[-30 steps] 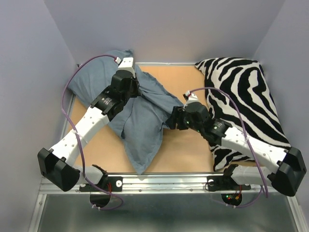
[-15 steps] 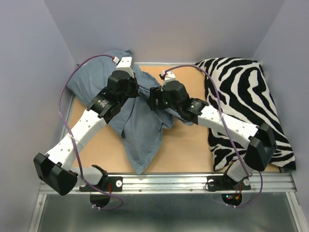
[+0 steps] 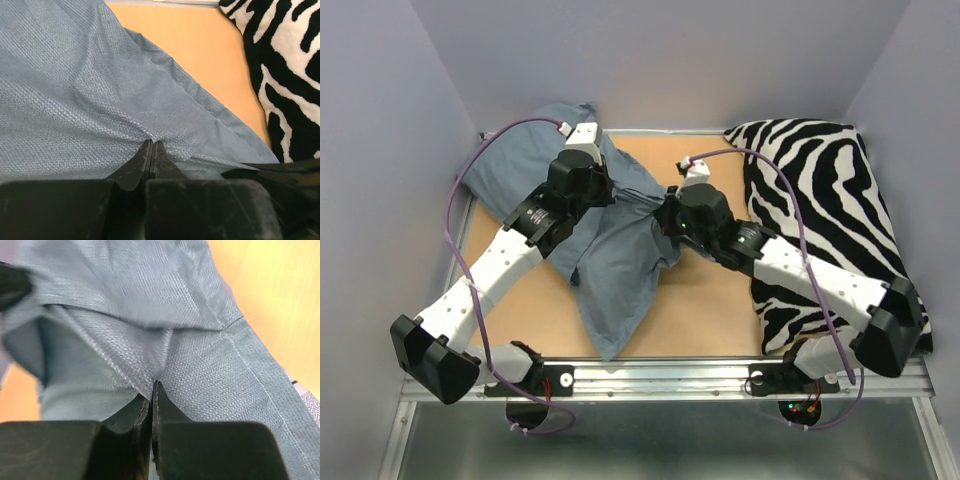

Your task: Remove the pillowcase from the pillow

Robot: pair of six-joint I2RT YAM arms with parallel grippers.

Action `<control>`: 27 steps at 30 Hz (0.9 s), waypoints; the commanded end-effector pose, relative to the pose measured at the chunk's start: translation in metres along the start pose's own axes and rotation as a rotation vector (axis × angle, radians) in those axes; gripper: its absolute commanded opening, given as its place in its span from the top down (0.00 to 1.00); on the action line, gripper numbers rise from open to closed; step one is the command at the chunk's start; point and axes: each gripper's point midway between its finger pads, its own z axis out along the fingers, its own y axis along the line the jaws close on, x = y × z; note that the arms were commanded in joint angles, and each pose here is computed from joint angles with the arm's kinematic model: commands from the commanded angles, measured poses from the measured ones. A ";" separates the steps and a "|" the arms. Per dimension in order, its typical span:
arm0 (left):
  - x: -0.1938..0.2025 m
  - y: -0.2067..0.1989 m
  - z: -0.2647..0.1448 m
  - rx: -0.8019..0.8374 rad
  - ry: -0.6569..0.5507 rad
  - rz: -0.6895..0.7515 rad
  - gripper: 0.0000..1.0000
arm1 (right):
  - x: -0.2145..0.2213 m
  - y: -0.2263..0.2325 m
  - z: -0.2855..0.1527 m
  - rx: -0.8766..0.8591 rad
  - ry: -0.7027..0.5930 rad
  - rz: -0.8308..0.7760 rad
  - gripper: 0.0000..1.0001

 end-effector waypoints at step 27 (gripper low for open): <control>0.025 0.062 0.053 -0.135 -0.039 -0.231 1.00 | 0.161 -0.099 -0.084 0.147 0.230 0.222 0.80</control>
